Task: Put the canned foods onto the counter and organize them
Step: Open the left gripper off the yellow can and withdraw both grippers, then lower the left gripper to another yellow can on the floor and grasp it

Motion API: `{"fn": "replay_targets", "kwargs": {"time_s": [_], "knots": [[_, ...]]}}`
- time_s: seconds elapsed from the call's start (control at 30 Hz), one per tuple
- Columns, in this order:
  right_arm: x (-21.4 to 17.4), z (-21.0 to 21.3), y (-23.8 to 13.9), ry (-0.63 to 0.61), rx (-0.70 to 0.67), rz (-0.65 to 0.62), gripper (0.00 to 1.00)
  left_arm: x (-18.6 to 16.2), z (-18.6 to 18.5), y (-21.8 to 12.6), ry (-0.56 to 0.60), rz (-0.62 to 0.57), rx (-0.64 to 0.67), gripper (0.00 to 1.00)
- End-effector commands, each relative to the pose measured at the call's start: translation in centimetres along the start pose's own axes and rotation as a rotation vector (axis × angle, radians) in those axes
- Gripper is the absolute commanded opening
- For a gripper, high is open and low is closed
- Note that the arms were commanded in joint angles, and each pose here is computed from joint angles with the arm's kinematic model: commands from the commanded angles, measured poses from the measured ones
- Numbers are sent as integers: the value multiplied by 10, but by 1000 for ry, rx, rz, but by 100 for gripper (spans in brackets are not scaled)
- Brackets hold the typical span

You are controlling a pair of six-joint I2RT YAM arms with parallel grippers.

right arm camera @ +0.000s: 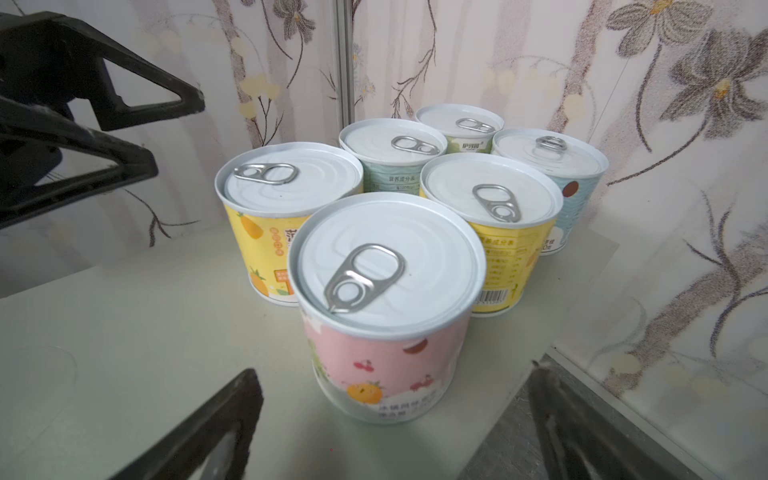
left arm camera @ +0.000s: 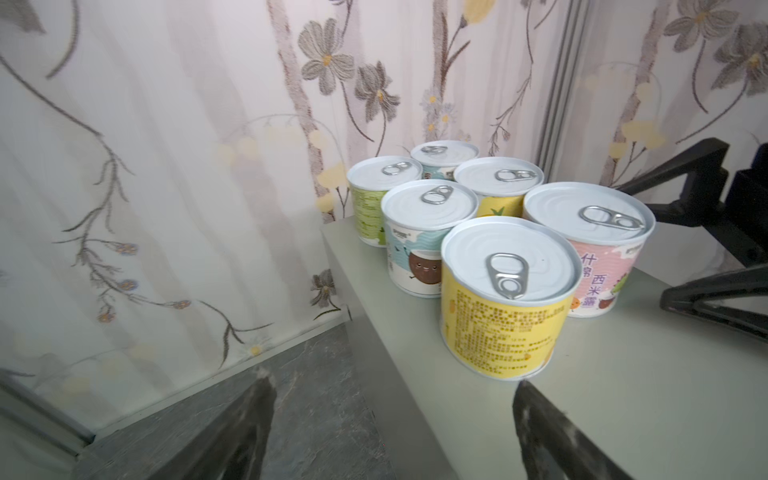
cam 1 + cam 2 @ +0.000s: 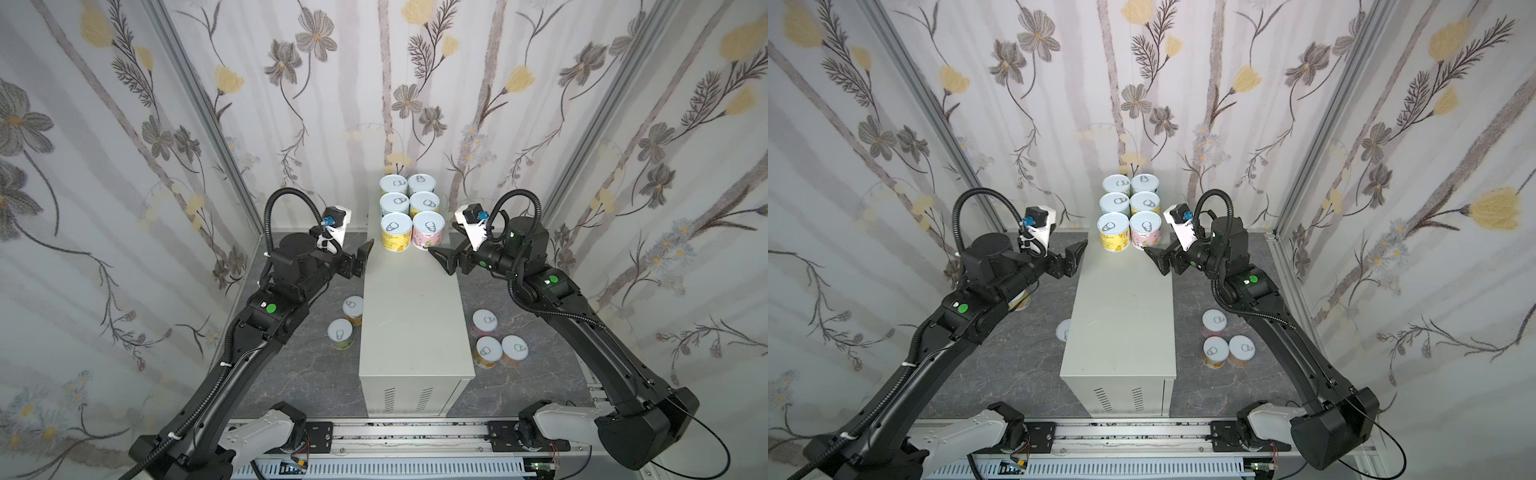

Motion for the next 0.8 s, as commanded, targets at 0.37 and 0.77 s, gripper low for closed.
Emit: {"fn": "replay_targets", "kwargs": {"time_s": [0.37, 0.77], "knots": [[-7, -17, -19, 11, -49, 67, 100, -113, 156, 7, -463, 500, 670, 100], [-16, -19, -18, 34, -36, 87, 100, -189, 239, 28, -514, 628, 897, 100]]}}
Point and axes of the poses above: each gripper's point midway between its finger pads, its own y axis out along the fingers, its own z axis along the line the jaws close on, x = y × z, the point moved 8 cm from there along -y, back along the fingers, and after that the axes turned 12 degrees about -y, right-handed, at the moved point
